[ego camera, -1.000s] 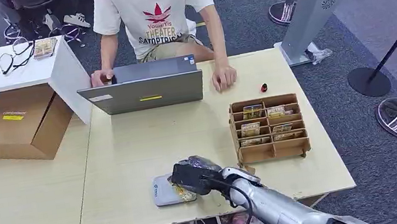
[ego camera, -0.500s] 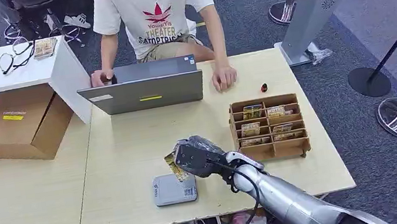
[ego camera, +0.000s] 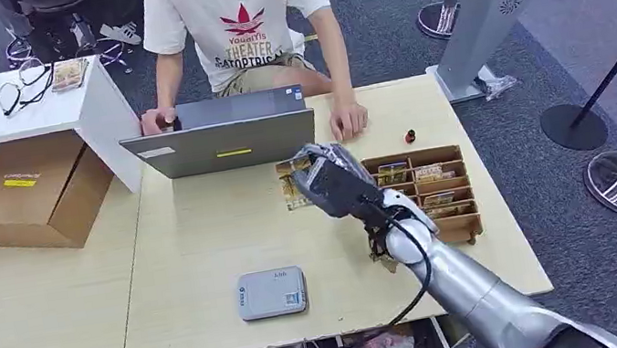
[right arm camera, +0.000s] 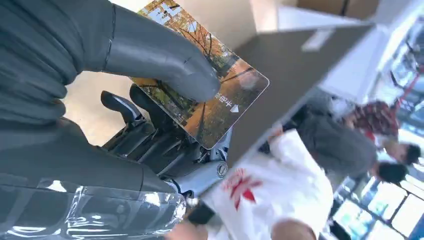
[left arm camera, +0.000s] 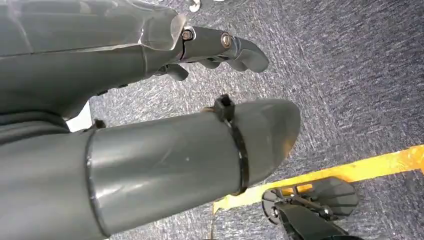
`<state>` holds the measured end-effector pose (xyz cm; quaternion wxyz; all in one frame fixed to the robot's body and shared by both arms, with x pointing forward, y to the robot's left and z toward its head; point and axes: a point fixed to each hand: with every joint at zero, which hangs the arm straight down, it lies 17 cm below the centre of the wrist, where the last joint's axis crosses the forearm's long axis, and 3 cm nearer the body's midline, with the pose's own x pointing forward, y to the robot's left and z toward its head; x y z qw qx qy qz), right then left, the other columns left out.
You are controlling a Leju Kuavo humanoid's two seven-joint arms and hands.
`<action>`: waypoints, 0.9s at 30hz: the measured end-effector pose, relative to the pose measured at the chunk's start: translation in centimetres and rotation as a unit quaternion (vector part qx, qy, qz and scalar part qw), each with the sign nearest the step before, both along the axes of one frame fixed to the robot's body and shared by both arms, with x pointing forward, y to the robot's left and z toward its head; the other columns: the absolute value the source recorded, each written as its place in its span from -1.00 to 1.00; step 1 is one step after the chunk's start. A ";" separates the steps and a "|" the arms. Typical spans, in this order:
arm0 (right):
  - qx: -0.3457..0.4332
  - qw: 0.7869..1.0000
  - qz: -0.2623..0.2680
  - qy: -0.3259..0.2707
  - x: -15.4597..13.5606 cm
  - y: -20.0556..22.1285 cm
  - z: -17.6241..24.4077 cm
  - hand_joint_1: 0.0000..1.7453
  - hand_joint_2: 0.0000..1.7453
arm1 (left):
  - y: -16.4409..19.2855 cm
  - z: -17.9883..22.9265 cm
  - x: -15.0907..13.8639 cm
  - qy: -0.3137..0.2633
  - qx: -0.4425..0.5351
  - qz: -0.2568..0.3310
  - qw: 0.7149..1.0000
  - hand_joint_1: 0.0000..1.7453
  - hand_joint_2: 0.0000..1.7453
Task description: Pass the card to the sensor for recognition and then transmit it.
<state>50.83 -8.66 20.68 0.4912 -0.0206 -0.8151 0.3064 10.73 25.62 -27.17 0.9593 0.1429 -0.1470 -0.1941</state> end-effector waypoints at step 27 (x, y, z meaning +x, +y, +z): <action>-0.023 0.984 -0.157 -0.075 6.7 -10.0 7.2 1.00 1.00 | -0.7 0.0 0.4 0.004 -0.003 -0.036 0.999 -1.00 -1.00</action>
